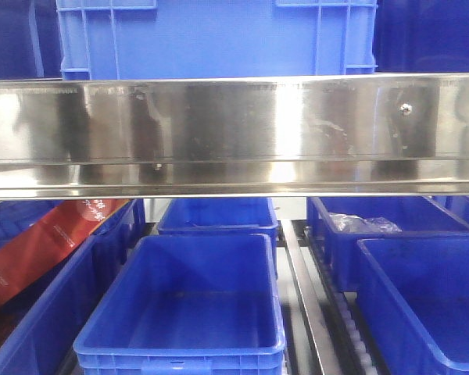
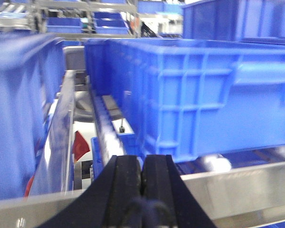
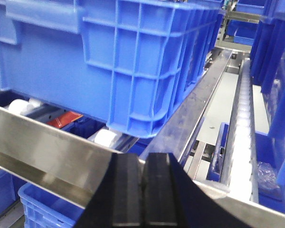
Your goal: Place valve from conveyor to right shelf box
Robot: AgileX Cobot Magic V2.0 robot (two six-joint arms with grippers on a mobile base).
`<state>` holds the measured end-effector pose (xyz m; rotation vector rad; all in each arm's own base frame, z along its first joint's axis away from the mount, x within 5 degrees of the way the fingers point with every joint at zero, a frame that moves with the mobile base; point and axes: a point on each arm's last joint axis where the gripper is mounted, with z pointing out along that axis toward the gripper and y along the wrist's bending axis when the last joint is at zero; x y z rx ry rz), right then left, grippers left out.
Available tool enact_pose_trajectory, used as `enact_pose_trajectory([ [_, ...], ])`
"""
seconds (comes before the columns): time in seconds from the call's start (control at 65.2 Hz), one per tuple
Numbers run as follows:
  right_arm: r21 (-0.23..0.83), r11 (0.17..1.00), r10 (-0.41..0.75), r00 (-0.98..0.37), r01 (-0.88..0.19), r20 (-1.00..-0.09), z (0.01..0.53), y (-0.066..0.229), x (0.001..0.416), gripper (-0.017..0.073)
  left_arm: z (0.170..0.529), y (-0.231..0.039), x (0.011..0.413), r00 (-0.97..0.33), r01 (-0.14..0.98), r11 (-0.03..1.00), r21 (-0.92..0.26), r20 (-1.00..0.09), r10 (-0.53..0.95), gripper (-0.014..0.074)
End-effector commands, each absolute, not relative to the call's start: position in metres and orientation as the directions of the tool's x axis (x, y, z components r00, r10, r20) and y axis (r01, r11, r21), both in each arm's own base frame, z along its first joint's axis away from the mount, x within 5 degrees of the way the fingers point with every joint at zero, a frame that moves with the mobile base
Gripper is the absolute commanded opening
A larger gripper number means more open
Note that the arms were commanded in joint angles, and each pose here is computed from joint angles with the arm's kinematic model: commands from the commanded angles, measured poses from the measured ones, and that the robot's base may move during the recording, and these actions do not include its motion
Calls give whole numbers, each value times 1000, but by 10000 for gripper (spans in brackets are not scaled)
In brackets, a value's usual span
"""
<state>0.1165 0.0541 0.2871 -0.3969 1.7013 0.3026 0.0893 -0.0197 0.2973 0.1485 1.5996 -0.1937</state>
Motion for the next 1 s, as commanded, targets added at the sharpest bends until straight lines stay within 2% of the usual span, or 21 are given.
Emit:
enact_pose_trajectory([
  [0.0, -28, 909, -71, -89, -417, -994, 291, 53, 116, -158, 297, -18, 88, -7, 203, 978, -53, -999, -53, -111],
  [0.629, -28, 909, -65, -76, -416, -995, 292, 53, 116, -162, 297, -19, 88, -14, 204, 978, -51, -999, -49, -111],
  [0.675, -28, 909, -65, -76, -416, -995, 292, 53, 116, -162, 297, -18, 88, -7, 203, 979, -26, -1000, -25, -111],
  [0.752, -28, 909, -65, -76, -416, -995, 292, 53, 116, -162, 297, -18, 88, 17, 195, 977, 84, -996, 82, -111],
  [0.859, -28, 909, -65, -74, -415, -995, 292, 53, 116, -162, 289, -14, 85, 15, 158, 986, 61, -998, 59, -111],
  [0.982, -28, 909, -65, -74, -415, -995, 292, 53, 116, -162, 278, -5, 78, 37, 65, 996, 53, -998, 51, -111],
])
